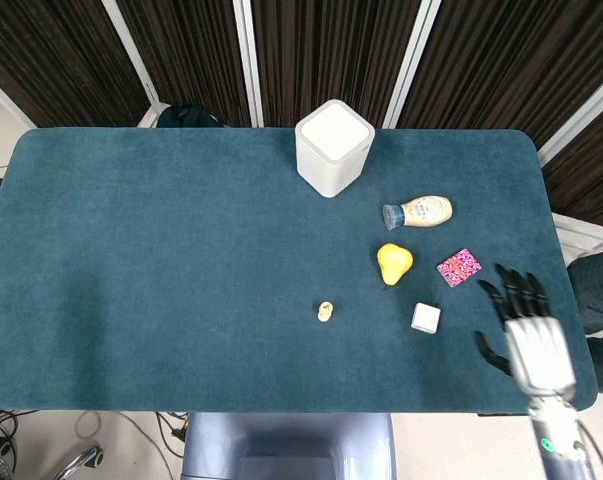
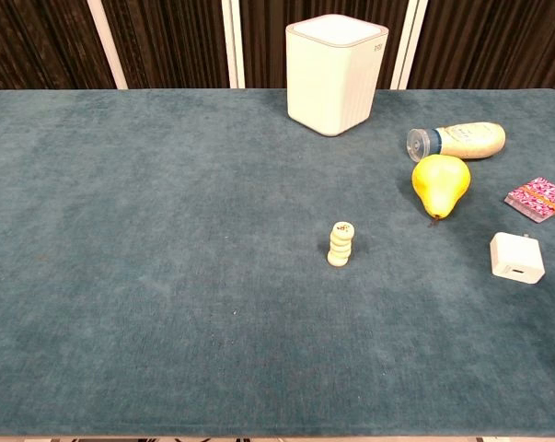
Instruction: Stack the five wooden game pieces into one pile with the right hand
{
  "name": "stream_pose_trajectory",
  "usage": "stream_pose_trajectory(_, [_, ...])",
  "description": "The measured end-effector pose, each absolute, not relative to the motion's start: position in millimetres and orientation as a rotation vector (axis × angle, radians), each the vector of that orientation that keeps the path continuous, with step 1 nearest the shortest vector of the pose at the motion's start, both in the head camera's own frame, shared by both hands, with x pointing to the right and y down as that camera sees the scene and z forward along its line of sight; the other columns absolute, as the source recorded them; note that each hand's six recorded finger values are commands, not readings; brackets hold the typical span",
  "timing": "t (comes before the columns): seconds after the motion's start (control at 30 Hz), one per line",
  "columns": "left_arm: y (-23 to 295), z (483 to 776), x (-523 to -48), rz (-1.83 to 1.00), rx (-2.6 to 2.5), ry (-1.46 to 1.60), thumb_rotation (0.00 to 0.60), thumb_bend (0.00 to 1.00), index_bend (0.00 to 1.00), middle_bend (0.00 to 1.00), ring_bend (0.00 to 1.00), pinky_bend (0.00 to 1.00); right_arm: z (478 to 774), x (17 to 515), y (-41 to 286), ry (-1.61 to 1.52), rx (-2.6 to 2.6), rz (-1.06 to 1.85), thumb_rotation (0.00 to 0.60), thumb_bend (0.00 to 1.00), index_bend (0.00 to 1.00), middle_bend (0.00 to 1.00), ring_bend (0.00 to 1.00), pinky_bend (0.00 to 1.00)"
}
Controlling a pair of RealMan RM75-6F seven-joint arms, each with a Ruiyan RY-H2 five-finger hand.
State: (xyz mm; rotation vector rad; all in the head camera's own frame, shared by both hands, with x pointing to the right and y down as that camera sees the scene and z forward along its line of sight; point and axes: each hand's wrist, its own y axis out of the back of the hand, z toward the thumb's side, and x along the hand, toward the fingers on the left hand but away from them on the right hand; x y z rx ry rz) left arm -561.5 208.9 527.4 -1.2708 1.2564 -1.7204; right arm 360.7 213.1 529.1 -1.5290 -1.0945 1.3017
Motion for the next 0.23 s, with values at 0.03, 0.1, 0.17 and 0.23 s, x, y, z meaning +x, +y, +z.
stream_pose_trajectory(0.03, [209, 527, -561, -1.72, -1.271, 1.257, 0.6, 0.15, 0.04, 0.0, 0.0, 0.11, 527, 369, 220, -1.091, -1.499, 1.313, 0.6, 0.4, 0.17, 0.0, 0.0, 0.0])
stream_pose_trajectory(0.1, [209, 527, -561, -1.717, -1.273, 1.258, 0.6, 0.15, 0.04, 0.0, 0.0, 0.11, 524, 380, 233, -1.076, -1.461, 1.329, 0.6, 0.4, 0.17, 0.0, 0.0, 0.0])
stream_pose_trajectory(0.17, [209, 527, -561, -1.715, -1.274, 1.259, 0.6, 0.15, 0.04, 0.0, 0.0, 0.11, 522, 382, 235, -1.068, -1.445, 1.322, 0.6, 0.4, 0.17, 0.0, 0.0, 0.0])
stream_pose_trajectory(0.23, [209, 526, -561, -1.712, -1.274, 1.262, 0.6, 0.15, 0.04, 0.0, 0.0, 0.11, 521, 384, 236, -1.063, -1.429, 1.323, 0.6, 0.4, 0.17, 0.0, 0.0, 0.0])
